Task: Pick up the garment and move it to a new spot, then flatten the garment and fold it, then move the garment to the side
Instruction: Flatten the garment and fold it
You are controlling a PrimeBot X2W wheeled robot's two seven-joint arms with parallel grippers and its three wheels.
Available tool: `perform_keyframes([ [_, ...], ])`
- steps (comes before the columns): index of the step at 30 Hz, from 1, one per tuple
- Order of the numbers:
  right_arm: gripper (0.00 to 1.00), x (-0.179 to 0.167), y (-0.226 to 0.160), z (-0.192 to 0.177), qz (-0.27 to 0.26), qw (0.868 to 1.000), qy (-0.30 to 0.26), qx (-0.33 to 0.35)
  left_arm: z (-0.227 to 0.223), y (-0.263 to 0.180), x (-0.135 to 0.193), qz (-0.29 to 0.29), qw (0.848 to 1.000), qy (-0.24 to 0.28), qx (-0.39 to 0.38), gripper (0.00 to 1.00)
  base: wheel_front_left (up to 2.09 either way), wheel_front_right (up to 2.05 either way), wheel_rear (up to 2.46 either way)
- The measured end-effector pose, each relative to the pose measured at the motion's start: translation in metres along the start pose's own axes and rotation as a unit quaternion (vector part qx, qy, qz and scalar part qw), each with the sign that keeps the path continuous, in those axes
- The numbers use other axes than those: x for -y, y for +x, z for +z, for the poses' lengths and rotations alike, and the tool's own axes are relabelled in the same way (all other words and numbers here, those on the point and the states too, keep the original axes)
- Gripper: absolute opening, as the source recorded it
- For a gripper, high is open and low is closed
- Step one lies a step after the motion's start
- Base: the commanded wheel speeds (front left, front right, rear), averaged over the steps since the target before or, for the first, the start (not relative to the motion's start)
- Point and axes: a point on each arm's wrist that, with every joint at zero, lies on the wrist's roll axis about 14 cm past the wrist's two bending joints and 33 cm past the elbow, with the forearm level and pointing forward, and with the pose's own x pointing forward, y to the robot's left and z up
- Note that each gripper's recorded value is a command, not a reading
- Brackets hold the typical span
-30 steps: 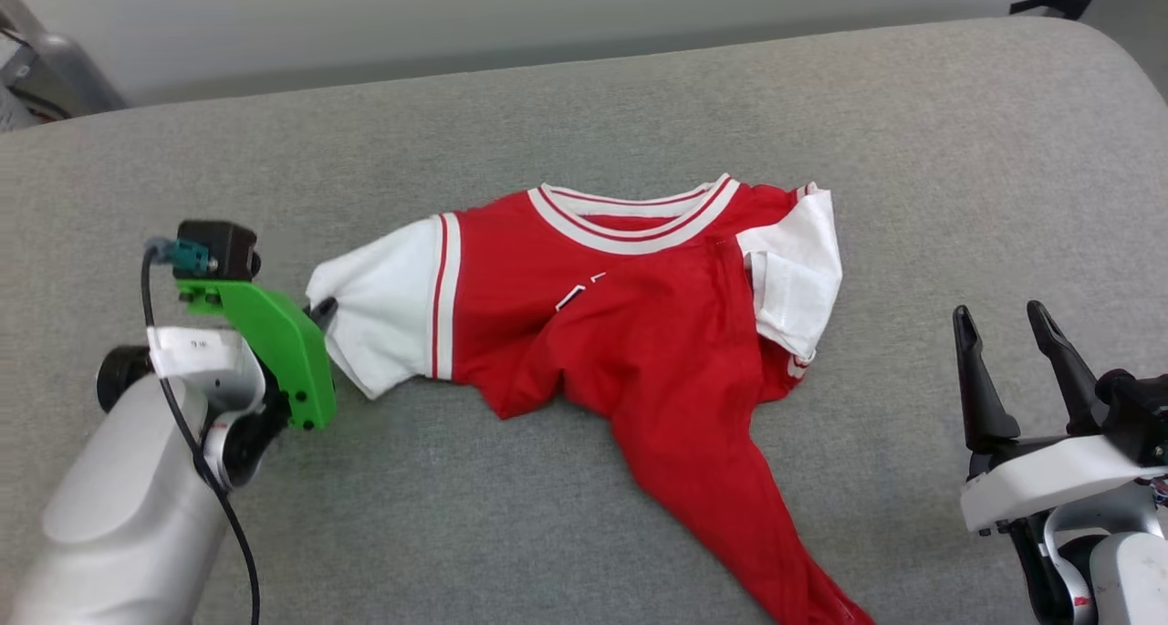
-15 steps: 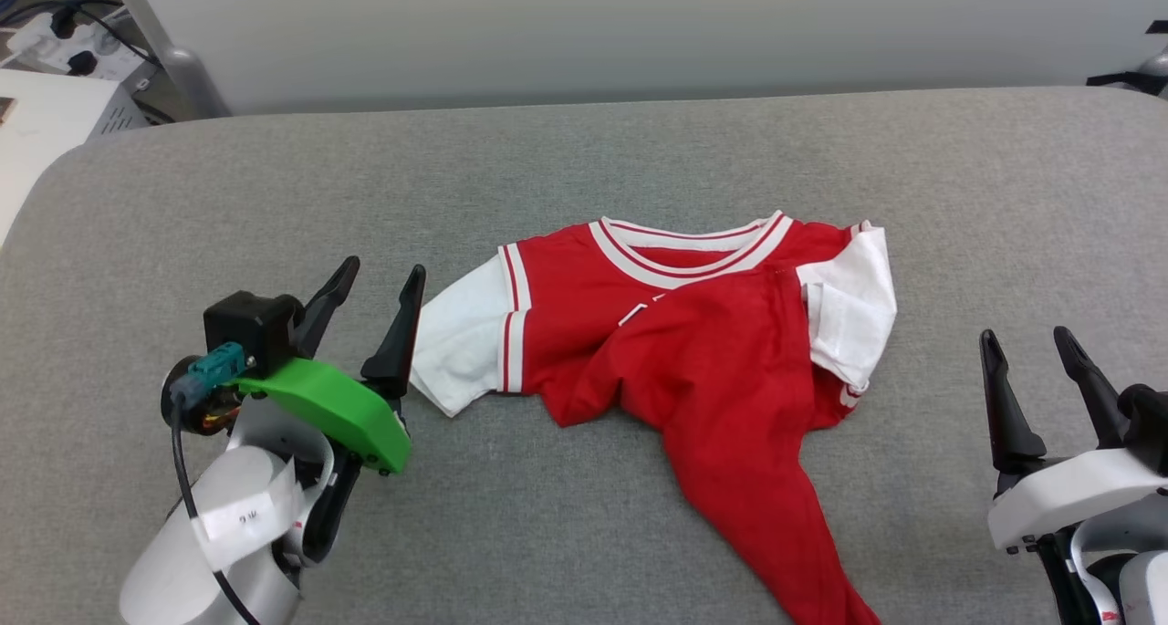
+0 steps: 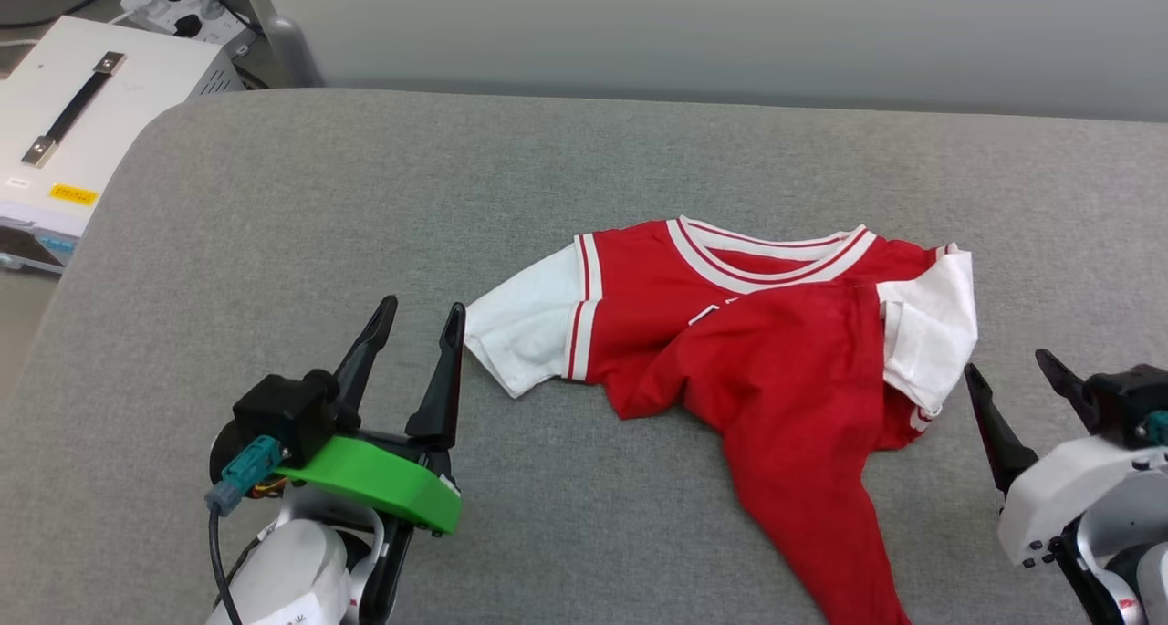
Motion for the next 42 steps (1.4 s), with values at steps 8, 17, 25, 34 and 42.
perform_keyframes([
  [8,1.00,-0.014,0.043,-0.022,0.069,0.987,-0.067,-0.131,-0.007,-0.004,-0.012,0.021,1.000,-0.006,-0.005,1.00,0.00,0.00,0.00],
  [17,1.00,-0.019,0.081,-0.049,0.104,0.965,-0.092,-0.222,-0.024,-0.012,-0.035,0.057,0.998,0.002,-0.028,1.00,0.00,0.00,0.00],
  [25,0.00,-0.027,0.094,-0.070,0.125,0.952,-0.102,-0.260,-0.032,-0.014,-0.044,0.072,0.997,0.000,-0.037,1.00,0.00,0.00,0.00],
  [34,0.00,-0.018,0.094,-0.045,0.107,0.972,-0.073,-0.195,-0.035,-0.013,-0.039,0.064,0.997,-0.006,-0.039,1.00,0.00,0.00,0.00],
  [42,0.00,0.013,0.069,-0.020,0.046,0.993,0.009,-0.107,-0.031,-0.008,-0.026,0.041,0.999,-0.007,-0.033,1.00,0.00,0.00,0.00],
])
